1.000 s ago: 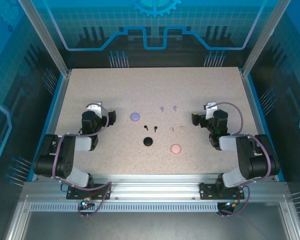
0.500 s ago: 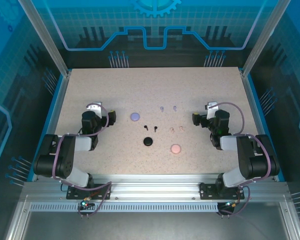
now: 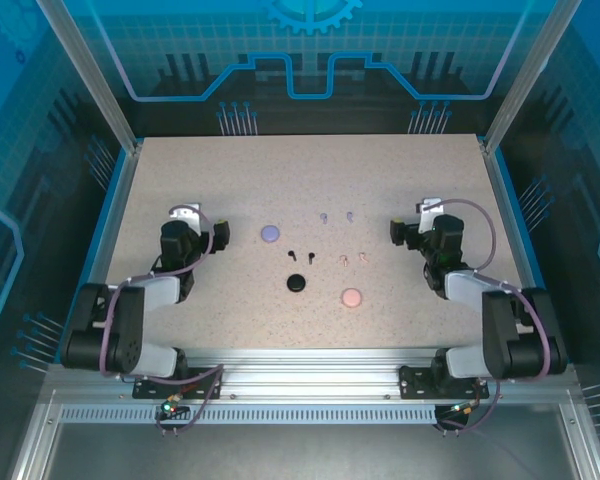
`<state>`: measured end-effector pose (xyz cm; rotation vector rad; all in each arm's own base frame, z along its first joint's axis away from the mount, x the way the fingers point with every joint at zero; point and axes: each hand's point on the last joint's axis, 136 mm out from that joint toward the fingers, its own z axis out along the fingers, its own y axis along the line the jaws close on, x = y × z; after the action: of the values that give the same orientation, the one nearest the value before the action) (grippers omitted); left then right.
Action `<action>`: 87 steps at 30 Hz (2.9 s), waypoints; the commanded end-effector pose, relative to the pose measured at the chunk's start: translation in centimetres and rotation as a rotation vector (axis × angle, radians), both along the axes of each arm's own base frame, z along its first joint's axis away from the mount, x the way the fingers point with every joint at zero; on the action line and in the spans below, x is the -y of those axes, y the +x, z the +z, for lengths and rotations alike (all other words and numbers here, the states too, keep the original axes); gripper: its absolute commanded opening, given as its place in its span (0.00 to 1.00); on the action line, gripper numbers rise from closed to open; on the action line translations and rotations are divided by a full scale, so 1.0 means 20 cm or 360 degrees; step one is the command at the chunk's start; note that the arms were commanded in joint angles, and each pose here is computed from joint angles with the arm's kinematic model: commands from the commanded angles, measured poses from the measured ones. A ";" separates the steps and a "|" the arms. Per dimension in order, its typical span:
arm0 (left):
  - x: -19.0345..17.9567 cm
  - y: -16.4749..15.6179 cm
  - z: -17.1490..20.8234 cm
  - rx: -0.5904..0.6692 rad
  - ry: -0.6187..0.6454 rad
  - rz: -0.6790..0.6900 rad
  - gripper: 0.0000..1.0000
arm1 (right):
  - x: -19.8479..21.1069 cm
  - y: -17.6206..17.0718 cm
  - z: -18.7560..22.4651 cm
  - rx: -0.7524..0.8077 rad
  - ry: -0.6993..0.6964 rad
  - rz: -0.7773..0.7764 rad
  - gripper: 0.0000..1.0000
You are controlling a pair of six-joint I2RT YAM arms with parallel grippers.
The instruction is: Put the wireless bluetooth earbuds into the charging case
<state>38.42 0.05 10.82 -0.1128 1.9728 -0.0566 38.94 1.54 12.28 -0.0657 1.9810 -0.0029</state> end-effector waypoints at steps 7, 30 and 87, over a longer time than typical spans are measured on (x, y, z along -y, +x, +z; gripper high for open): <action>-0.01 -0.08 0.36 -0.0040 -0.0262 0.0124 0.99 | 0.21 -0.09 0.18 -0.0355 0.0452 -0.0634 1.00; 0.32 -0.34 0.33 -0.0495 -0.0786 0.0083 0.99 | -0.67 -0.55 0.16 -0.1064 0.0137 0.0039 0.96; 0.85 -0.42 0.10 -0.0940 -0.0660 -0.0103 0.99 | -0.83 -0.89 -0.36 -0.1691 0.0504 -0.0498 0.90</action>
<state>29.78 -16.54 13.39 -0.3661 2.5203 -0.5378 21.12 17.74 5.93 0.4842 2.9847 0.1533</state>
